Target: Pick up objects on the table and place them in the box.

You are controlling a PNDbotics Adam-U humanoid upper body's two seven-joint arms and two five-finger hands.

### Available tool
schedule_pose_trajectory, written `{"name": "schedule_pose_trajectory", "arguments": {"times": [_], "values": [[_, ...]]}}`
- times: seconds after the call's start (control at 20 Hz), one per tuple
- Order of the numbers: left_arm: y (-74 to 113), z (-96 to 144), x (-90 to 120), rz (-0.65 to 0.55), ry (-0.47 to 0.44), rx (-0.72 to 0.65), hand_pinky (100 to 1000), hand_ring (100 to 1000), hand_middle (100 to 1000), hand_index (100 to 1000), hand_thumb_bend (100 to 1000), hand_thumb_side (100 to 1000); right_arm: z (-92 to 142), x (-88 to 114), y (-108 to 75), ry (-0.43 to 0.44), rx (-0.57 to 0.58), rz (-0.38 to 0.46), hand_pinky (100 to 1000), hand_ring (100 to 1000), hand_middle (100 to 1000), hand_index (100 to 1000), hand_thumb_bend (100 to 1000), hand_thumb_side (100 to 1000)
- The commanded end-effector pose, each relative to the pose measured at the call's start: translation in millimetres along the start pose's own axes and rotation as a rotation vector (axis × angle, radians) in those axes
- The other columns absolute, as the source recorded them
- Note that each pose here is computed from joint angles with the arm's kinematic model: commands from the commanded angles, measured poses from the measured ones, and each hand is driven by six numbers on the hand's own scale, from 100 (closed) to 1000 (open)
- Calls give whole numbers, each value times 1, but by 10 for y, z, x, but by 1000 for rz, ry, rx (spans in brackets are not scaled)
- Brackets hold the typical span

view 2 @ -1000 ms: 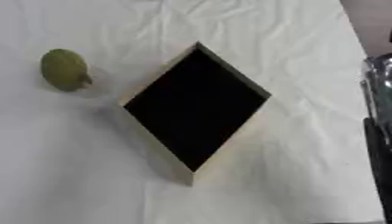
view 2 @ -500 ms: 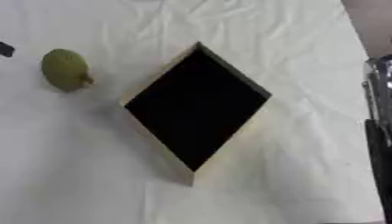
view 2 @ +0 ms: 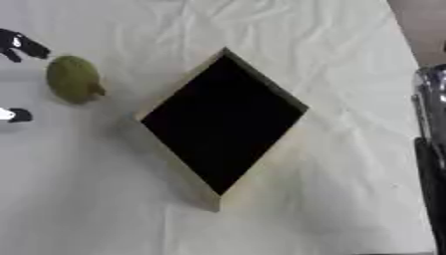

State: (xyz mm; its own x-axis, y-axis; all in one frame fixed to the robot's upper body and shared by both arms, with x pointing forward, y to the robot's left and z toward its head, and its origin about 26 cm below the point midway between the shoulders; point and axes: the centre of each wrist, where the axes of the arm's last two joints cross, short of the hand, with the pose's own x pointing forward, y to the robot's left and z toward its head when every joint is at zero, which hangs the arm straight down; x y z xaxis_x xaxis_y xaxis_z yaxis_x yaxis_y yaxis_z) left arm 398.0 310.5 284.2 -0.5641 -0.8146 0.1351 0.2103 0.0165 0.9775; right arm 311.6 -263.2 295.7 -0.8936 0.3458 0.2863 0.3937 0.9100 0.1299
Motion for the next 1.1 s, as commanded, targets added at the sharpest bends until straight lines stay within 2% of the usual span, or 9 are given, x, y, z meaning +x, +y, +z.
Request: {"name": "schedule_pose_trajectory", "arguments": {"times": [0.05, 0.35, 0.7, 0.8, 1.1], "values": [[60, -18, -36, -76, 65, -5, 863, 900, 829, 928, 573, 100, -52, 56, 0, -24, 0, -14, 806, 662, 678, 823, 378, 627], [-20, -144, -84, -157, 126, 37, 850, 888, 822, 925, 570, 100, -45, 53, 0, -19, -1, -16, 806, 662, 677, 823, 378, 626], [2, -226, -8, -163, 117, 103, 830, 869, 804, 918, 558, 100, -38, 54, 11, -15, 4, -24, 807, 663, 677, 823, 377, 626], [40, -226, 16, -167, 120, 128, 808, 843, 774, 903, 547, 100, -40, 53, 5, -15, 4, -22, 807, 663, 676, 824, 376, 625], [98, -305, 47, -202, 180, 191, 647, 736, 679, 889, 519, 100, -30, 53, 15, -10, 6, -27, 808, 663, 675, 824, 374, 625]]}}
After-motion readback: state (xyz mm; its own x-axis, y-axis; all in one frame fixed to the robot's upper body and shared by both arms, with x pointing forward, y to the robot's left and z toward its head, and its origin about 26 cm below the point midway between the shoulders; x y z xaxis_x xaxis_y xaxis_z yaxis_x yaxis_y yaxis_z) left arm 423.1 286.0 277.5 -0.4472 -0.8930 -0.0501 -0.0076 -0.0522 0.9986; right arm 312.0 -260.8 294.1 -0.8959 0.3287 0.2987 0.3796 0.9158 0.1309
